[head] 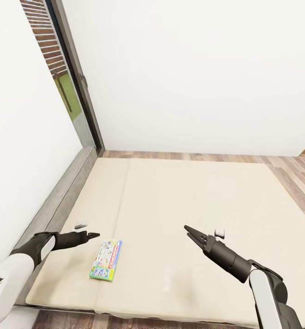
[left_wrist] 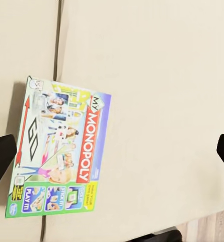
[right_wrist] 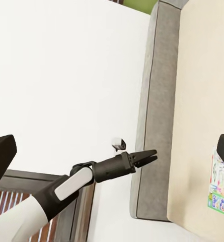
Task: Put all the toys in the child's room - the three board games (two on the bed and one on the table), the two jigsaw puzzles on the table, and the tennis ball on the table - inside the toy box on the table in the child's room.
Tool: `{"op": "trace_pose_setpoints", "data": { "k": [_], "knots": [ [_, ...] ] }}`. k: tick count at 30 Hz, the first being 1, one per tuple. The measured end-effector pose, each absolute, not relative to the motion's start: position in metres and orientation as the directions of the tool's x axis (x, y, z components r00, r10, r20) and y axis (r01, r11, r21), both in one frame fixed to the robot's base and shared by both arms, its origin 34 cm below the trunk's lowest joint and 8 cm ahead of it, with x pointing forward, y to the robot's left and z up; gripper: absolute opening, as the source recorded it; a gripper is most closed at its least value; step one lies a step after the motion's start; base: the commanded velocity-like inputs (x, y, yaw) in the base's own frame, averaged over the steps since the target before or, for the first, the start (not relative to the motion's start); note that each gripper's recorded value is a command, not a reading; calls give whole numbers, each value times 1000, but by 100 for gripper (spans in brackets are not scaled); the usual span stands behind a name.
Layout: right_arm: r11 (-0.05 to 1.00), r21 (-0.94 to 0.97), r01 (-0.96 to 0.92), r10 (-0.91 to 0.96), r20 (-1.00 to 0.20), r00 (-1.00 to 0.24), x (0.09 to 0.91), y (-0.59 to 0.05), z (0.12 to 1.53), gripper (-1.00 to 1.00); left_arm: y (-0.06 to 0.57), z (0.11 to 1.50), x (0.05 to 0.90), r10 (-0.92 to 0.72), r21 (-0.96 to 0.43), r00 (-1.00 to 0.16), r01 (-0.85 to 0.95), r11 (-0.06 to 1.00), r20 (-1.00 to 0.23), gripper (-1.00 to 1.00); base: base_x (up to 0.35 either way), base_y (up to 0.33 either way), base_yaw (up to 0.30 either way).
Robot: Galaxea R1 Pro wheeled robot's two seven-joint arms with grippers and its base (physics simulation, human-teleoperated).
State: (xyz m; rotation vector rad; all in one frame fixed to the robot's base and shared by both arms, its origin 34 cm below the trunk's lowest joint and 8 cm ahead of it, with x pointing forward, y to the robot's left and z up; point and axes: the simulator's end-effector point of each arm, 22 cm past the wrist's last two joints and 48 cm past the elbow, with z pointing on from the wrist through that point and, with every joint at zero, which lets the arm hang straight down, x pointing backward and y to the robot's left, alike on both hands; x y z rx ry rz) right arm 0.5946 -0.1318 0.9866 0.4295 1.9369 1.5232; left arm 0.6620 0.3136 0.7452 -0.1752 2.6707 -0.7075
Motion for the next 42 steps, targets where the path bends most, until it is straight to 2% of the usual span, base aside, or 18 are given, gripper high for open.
{"op": "trace_pose_setpoints", "data": {
  "k": [10, 21, 28, 42],
  "knots": [
    [274, 955, -115, 600, -263, -755, 594, -128, 980, 100, 314, 740, 664, -211, -498, -925, -27, 867, -316, 100, 0, 0, 66],
    [214, 965, -149, 511, -241, -825, 580, -76, 984, 100, 312, 730, 660, -205, -495, -931, -31, 868, -301, 100, 0, 0, 118],
    [187, 972, -140, 498, -217, -840, 576, -65, 983, 100, 311, 724, 657, -202, -493, -935, -34, 870, -292, 100, 0, 0, 109],
    [153, 984, -95, 536, -163, -828, 580, -80, 978, 100, 310, 713, 652, -200, -489, -940, -42, 871, -275, 100, 0, 0, -62]
  ]
}}
